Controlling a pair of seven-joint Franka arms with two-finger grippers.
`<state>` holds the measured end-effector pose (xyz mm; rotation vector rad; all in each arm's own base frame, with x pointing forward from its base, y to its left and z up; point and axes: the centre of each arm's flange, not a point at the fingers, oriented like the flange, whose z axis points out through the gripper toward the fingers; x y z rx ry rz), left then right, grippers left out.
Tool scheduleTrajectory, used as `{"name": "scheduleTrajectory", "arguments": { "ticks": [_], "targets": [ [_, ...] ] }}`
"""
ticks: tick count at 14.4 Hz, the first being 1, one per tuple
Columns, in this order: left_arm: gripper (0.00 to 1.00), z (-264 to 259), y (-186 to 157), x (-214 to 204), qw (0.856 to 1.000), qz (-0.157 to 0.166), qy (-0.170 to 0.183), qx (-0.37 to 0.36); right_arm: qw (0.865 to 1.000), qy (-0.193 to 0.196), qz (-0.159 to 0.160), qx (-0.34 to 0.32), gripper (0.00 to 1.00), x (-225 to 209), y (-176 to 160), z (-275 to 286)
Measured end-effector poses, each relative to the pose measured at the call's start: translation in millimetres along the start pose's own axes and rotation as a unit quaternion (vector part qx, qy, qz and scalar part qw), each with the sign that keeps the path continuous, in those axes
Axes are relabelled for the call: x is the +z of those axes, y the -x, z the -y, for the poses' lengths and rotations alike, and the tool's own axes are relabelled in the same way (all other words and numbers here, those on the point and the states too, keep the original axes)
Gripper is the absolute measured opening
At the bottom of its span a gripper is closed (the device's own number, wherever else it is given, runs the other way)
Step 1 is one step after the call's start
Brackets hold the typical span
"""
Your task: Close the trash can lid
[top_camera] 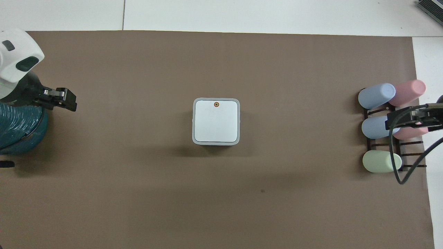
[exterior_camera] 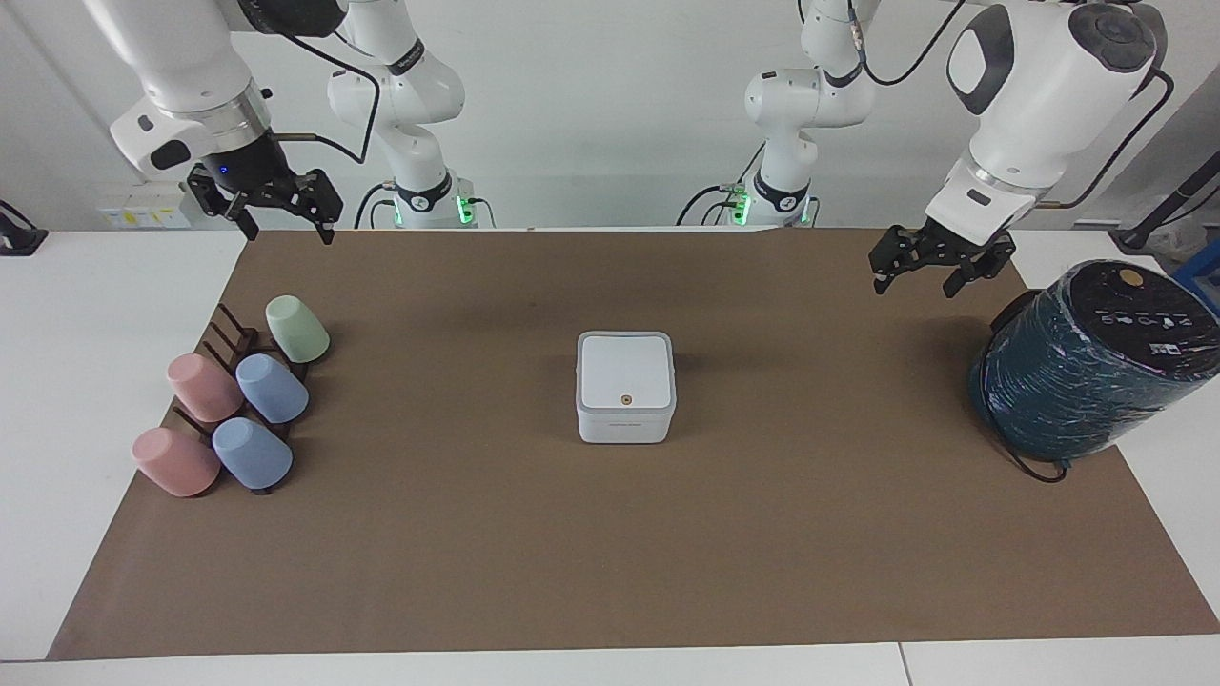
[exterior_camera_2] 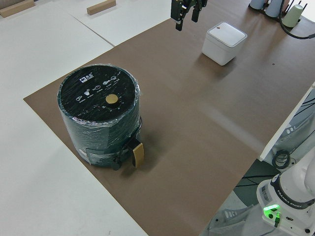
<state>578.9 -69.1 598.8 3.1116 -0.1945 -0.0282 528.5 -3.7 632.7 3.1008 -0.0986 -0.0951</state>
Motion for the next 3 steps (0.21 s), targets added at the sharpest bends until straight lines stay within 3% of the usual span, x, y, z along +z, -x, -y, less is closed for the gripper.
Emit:
{"name": "scheduleTrajectory", "arguments": {
  "ticks": [3],
  "targets": [
    [1.0, 0.0, -0.4, -0.3, 1.0, -0.002, 0.0, 0.0, 1.0, 0.0, 0.0, 0.0, 1.0, 0.0, 0.0, 0.0]
  ]
}}
